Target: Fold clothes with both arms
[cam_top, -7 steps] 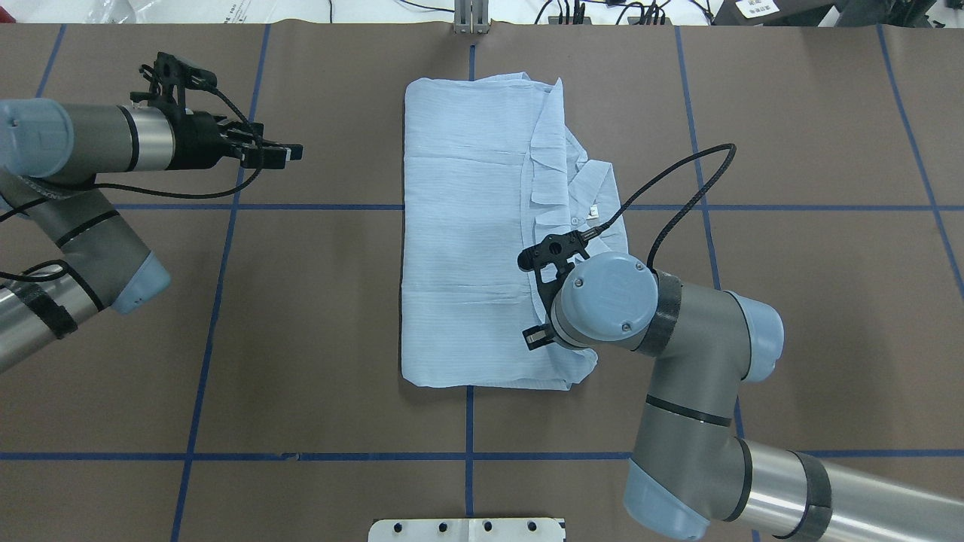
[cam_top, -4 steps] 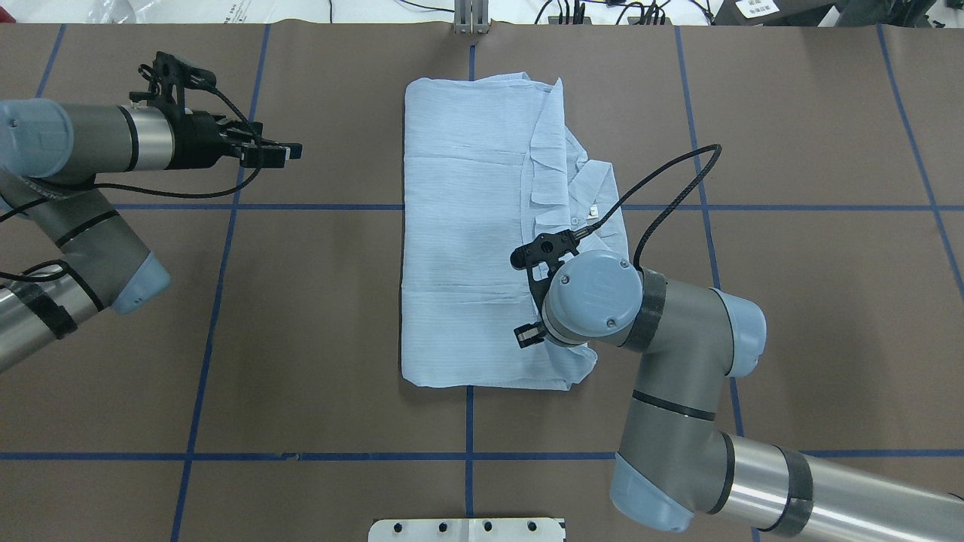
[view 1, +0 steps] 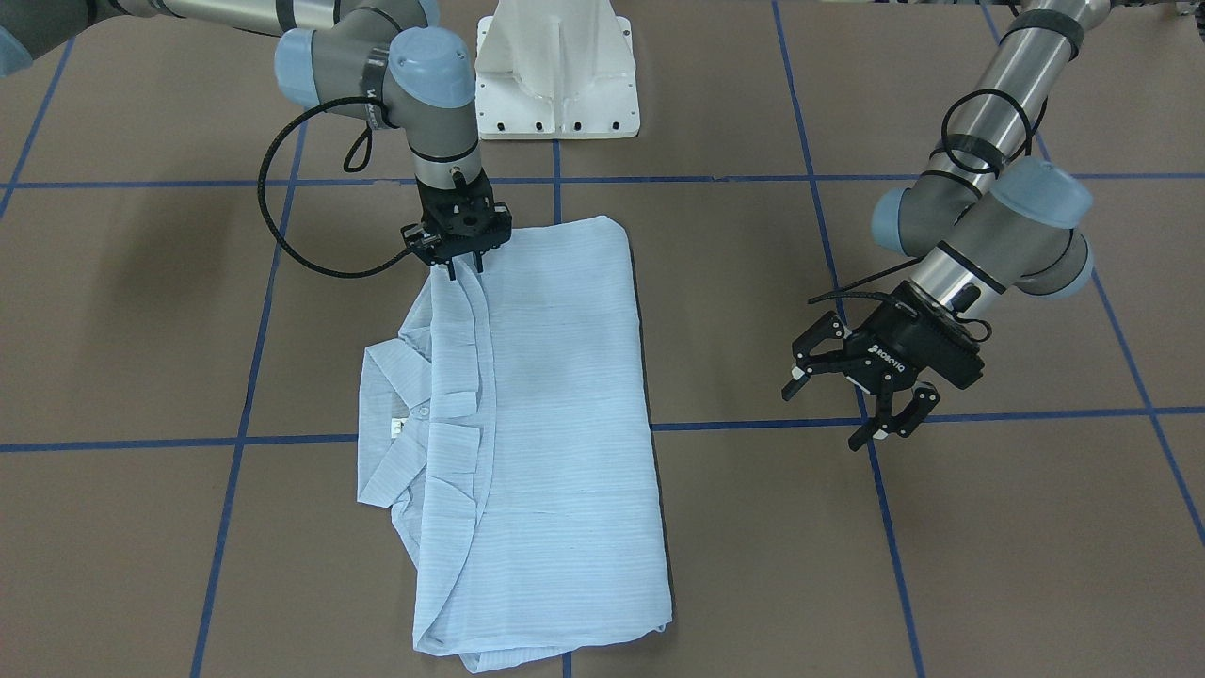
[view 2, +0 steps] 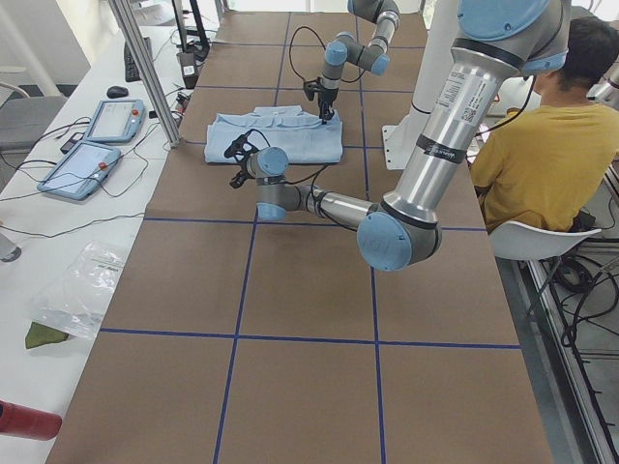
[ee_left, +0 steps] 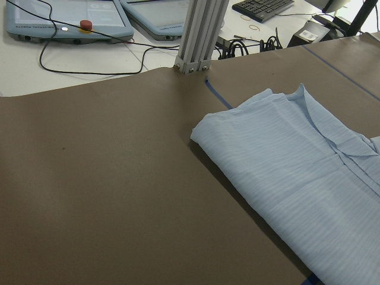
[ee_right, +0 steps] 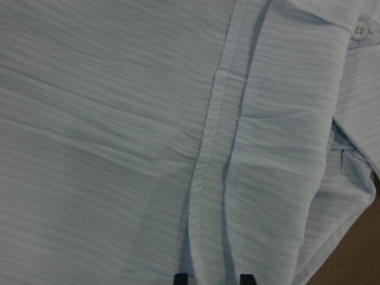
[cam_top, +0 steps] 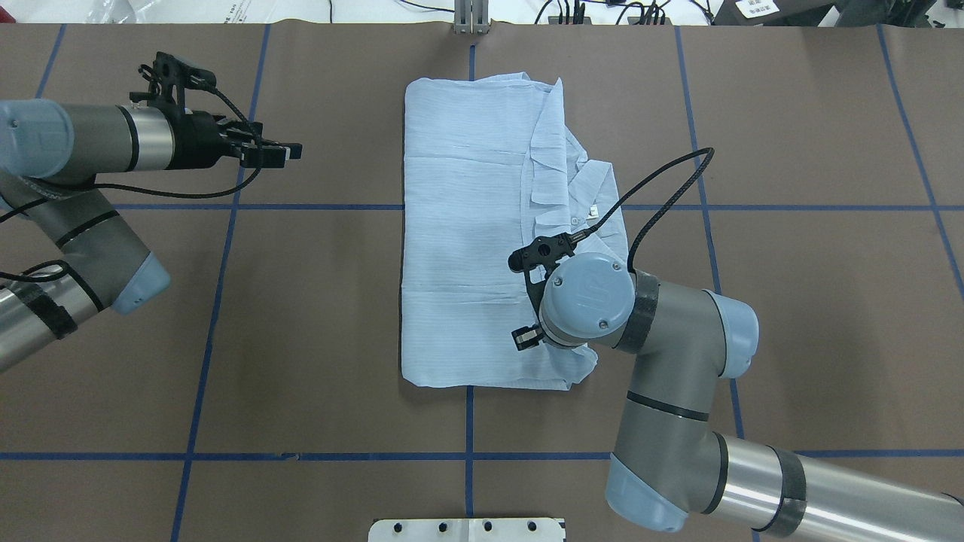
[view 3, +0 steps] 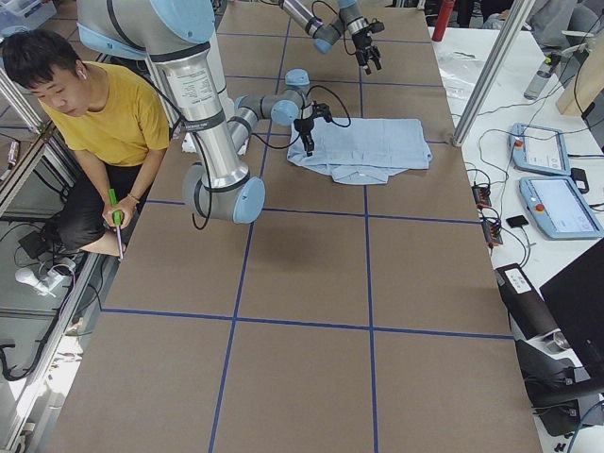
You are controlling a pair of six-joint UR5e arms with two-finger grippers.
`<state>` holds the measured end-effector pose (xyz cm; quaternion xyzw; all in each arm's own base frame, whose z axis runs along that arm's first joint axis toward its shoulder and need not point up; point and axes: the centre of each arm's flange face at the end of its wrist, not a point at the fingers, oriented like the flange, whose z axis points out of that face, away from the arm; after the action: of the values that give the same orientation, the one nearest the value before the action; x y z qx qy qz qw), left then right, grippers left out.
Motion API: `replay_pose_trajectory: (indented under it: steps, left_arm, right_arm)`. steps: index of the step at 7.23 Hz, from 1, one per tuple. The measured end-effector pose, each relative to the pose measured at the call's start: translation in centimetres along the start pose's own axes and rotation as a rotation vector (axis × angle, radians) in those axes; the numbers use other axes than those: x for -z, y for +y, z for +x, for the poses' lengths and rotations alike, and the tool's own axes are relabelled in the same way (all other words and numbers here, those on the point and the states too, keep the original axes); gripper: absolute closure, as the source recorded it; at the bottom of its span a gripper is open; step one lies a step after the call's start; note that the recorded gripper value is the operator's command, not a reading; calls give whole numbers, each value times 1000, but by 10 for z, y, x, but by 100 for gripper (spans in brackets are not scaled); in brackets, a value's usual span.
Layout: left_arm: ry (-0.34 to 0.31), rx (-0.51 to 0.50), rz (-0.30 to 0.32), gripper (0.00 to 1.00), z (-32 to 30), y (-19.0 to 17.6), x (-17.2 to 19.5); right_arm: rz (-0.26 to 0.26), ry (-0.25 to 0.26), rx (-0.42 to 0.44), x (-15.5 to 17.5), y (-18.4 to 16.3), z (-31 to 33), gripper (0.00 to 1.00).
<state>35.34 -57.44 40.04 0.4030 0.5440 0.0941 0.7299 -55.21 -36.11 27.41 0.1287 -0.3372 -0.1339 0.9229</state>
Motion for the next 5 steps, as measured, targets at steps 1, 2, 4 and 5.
replay_pose_trajectory:
  steps: [1, 2, 4, 5]
  left_arm:
    - [0, 0, 0, 0, 0, 0, 0]
    - [0, 0, 0, 0, 0, 0, 0]
    - [-2, 1, -2, 0, -1, 2, 0]
    - [-5, 3, -6, 0, -4, 5, 1]
  right_arm:
    - [-2, 2, 1, -1, 1, 0, 100]
    - [-2, 2, -1, -1, 1, -1, 100]
    - [15, -3, -18, 9, -6, 7, 100]
    - [28, 0, -35, 23, -9, 23, 100]
